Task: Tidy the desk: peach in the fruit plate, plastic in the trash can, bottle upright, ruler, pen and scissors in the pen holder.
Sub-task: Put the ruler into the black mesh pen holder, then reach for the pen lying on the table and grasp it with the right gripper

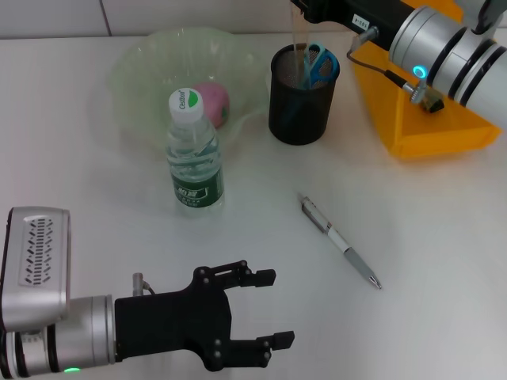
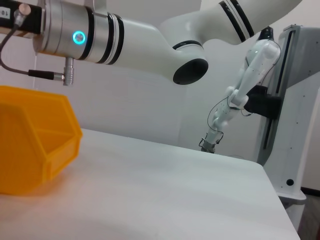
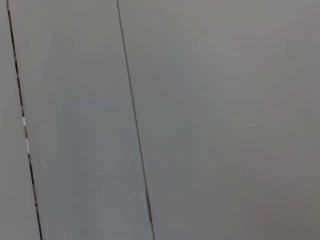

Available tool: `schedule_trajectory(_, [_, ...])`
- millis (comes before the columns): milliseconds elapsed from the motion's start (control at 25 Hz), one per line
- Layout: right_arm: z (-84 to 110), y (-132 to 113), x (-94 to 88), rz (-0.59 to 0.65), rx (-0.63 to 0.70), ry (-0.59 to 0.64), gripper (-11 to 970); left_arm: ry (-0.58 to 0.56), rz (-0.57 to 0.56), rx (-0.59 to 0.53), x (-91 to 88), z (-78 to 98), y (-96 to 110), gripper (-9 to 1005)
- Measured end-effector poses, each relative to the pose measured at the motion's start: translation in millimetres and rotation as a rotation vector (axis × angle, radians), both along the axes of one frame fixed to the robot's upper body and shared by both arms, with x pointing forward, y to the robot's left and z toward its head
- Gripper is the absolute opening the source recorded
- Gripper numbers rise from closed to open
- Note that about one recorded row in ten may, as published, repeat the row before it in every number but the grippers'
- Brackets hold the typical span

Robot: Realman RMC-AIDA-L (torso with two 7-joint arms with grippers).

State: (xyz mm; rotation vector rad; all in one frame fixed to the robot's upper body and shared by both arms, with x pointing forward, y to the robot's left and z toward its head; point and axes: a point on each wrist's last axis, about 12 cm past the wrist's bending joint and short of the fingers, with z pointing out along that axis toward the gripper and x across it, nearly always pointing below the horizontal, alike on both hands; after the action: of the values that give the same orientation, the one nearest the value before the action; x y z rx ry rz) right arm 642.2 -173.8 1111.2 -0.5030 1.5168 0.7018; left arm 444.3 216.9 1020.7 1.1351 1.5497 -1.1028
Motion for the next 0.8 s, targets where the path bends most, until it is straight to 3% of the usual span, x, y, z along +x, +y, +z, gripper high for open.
schedule_trajectory(200, [-4.9, -5, -5.3, 0.0, 0.005, 0.005, 393, -0.004, -0.003, -0.003, -1.5, -0.5, 0, 800])
schedule_trajectory(520, [-6.2, -12, -14.9, 0.022, 0.036, -0.022, 528, -0.005, -0.003, -0.007, -1.5, -0.1, 0, 800])
schedule_trajectory(680, [11.1, -36, -24.2, 0.042, 0.143, -0.106, 592, -0.012, -0.007, -0.012, -0.7, 1.4, 0, 800])
schedule_trajectory(800, [26.3, -56, -26.7, 0.051, 0.21, -0.086, 629, -0.015, -0.025, -0.033, -1.7, 4.8, 0, 800])
